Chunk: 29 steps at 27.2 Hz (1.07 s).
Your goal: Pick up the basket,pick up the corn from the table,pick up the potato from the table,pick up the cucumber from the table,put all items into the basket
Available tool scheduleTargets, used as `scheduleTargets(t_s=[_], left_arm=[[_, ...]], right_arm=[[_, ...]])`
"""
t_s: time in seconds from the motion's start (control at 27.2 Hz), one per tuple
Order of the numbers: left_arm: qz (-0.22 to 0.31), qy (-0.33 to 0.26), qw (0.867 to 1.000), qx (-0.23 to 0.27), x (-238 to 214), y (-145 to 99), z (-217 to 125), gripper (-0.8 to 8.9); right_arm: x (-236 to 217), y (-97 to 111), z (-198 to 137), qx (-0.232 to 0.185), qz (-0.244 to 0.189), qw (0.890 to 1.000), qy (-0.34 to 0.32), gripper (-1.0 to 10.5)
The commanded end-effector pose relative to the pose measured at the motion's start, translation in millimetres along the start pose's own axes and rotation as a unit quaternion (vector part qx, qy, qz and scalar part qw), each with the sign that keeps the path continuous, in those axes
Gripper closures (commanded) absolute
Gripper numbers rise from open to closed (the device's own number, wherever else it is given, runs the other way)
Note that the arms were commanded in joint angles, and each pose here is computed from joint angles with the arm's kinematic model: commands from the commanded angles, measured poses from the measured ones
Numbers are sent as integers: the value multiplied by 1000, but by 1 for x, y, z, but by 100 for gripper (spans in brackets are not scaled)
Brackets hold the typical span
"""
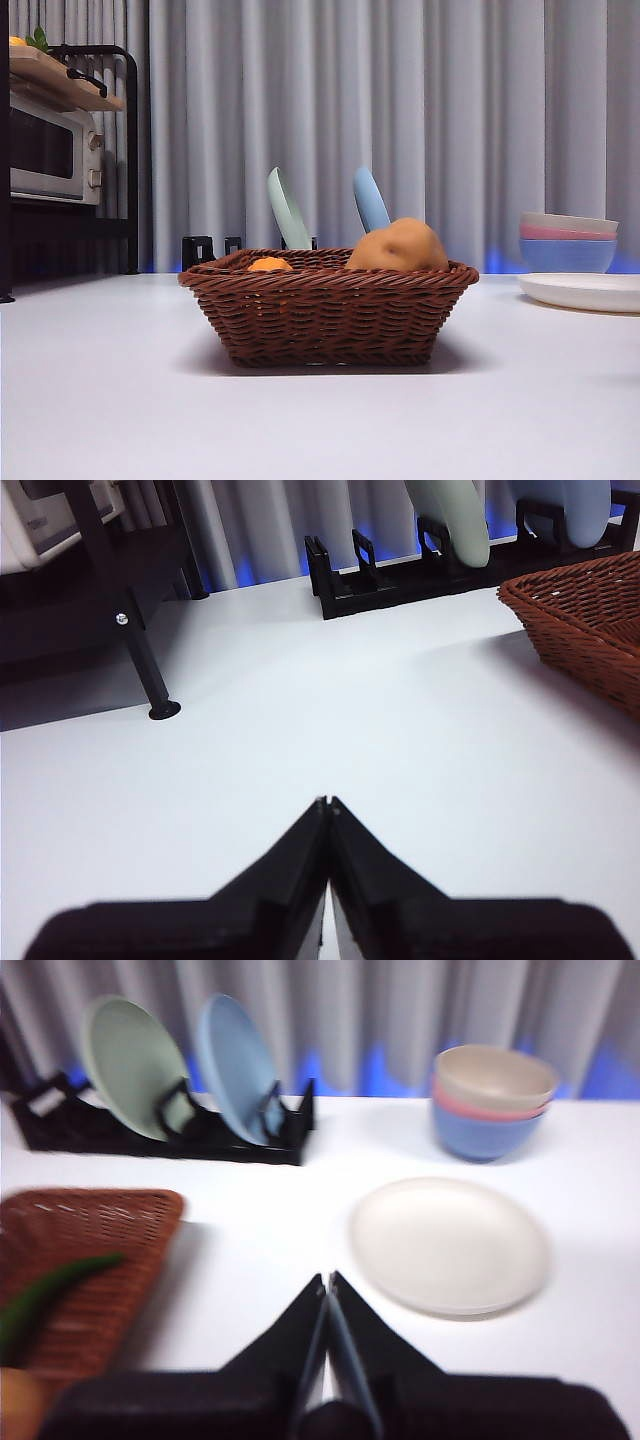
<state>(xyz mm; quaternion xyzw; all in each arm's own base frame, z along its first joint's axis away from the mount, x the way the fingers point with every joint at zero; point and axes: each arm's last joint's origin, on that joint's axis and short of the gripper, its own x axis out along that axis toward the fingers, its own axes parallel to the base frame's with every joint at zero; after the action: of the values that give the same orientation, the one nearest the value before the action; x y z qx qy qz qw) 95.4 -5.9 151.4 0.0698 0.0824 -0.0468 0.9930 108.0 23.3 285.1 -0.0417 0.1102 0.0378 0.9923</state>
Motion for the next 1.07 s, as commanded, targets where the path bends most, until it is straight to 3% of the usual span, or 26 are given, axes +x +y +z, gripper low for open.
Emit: scheduleTargets(t_s=[0.04,0.4,0.51,0.63,1.07], left_arm=[[2,6,1000,6,1,0,-4,816],[2,6,1000,6,1,0,-4,816],[2,6,1000,6,1,0,-4,816],[2,6,1000,6,1,0,-4,816],[1,6,1000,6,1,0,-4,816]], right_arm=[[0,-1,-1,-62,-26,998,3,962],[-3,-4,-2,-69,-40,997,0,963],[-8,-7,-8,-61,-5,998,-20,963],[-7,-9,-25,-55,15,997,-43,963],[14,-7,-99,-43,-6,996,-72,963]])
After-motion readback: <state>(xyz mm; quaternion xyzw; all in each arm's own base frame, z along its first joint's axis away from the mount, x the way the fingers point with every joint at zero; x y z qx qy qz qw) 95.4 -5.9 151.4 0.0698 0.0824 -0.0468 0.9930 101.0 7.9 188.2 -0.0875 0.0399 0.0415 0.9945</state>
